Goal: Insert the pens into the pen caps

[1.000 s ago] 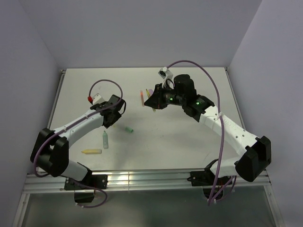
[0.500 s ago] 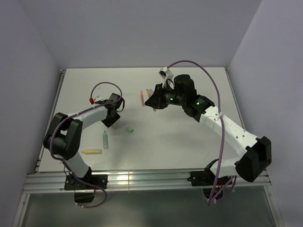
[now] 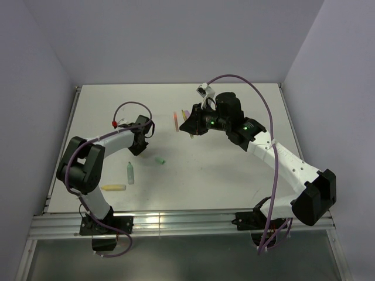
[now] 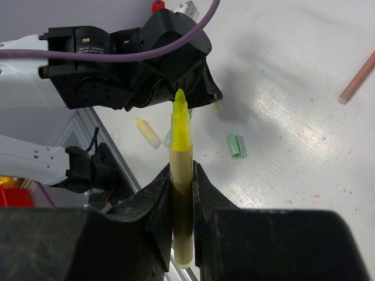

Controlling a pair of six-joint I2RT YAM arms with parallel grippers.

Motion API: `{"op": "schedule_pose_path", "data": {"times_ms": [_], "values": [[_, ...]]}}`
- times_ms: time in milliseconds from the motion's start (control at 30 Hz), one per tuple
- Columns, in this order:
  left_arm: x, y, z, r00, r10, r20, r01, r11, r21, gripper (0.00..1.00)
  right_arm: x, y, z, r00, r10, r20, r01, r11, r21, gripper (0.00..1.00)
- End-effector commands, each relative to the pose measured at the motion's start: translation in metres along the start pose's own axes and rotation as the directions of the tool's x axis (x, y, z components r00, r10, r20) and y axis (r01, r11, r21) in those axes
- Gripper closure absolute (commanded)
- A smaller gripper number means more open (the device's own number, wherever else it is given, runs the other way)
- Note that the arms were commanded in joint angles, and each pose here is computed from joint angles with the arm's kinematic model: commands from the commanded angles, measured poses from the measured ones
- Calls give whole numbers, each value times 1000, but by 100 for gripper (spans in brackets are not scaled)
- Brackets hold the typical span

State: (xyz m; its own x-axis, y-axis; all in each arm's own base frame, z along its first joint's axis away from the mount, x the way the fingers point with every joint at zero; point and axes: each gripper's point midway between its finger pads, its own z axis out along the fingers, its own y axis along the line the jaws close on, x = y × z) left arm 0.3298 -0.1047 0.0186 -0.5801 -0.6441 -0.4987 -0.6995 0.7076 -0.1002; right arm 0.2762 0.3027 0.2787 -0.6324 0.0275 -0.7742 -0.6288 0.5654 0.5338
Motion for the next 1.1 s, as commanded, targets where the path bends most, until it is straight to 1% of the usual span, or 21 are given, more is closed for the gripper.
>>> {"op": "schedule_pose_path", "data": {"times_ms": [0, 33, 100, 200, 300, 333, 400, 433, 467, 533, 567, 633, 667, 700, 767, 800, 833, 933, 967, 1000, 1067], "values": [[6, -6, 1, 999, -15, -37, 16, 999, 42, 92, -14, 9, -10, 998, -36, 50, 36, 999, -7, 100], [7, -6, 0, 999, -13, -43, 15, 999, 49, 99, -14, 9, -9, 998, -37, 50, 37, 999, -4, 100], [5, -12, -4, 999, -10, -49, 14, 997, 78, 100, -14, 7, -9, 998, -40, 47, 39, 999, 6, 100], [-12, -33, -29, 999, 6, -35, 0, 985, 172, 100, -15, 5, -11, 998, -46, 50, 46, 999, 17, 100], [-41, -68, -78, 999, 42, 1, -40, 935, 353, 100, -18, 8, -13, 997, -57, 56, 57, 998, 10, 100], [-49, -82, -104, 997, 82, 16, -80, 887, 454, 100, -17, 9, -13, 997, -59, 55, 59, 998, 4, 100], [-72, -107, -148, 995, 85, 54, -101, 816, 569, 100, -17, 15, -14, 996, -64, 58, 66, 997, -29, 100], [-79, -117, -169, 987, 128, 96, -160, 761, 629, 100, -19, 18, -15, 996, -67, 65, 70, 997, -45, 100], [-91, -139, -207, 984, 138, 116, -179, 664, 726, 100, -19, 20, -15, 995, -67, 77, 71, 996, -57, 100], [-101, -157, -242, 975, 159, 152, -217, 567, 795, 100, -18, 23, -17, 994, -55, 94, 62, 995, -73, 100], [-110, -172, -279, 973, 153, 175, -227, 454, 862, 100, -24, 27, -20, 990, -61, 125, 72, 994, -87, 100], [-116, -183, -311, 970, 137, 202, -238, 341, 909, 100, -26, 33, -23, 987, -66, 145, 82, 990, -112, 100], [-123, -189, -331, 966, 107, 234, -254, 263, 931, 100, -28, 38, -26, 983, -66, 169, 90, 987, -133, 100], [-117, -191, -344, 964, 130, 234, -255, 184, 949, 100, -29, 41, -28, 982, -67, 178, 94, 985, -147, 100], [-110, -193, -360, 963, 138, 231, -244, 80, 967, 100, -25, 48, -30, 982, -68, 174, 101, 977, -190, 100], [-108, -195, -389, 952, 125, 280, -271, -85, 959, 100, -29, 53, -32, 979, -68, 194, 109, 971, -211, 100], [-103, -193, -398, 954, 129, 269, -250, -146, 957, 100, -27, 57, -33, 979, -69, 192, 114, 966, -233, 100], [-86, -186, -409, 943, 157, 294, -240, -292, 926, 100, -25, 59, -32, 979, -67, 194, 115, 961, -252, 100], [-81, -183, -405, 942, 164, 293, -237, -295, 926, 100, -27, 60, -33, 976, -74, 207, 126, 959, -253, 100], [-84, -176, -419, 939, 118, 323, -267, -343, 901, 100, -28, 59, -34, 974, -74, 213, 127, 961, -247, 100], [-73, -169, -412, 940, 116, 321, -264, -347, 900, 100, -30, 57, -34, 971, -78, 224, 132, 963, -233, 100]]}}
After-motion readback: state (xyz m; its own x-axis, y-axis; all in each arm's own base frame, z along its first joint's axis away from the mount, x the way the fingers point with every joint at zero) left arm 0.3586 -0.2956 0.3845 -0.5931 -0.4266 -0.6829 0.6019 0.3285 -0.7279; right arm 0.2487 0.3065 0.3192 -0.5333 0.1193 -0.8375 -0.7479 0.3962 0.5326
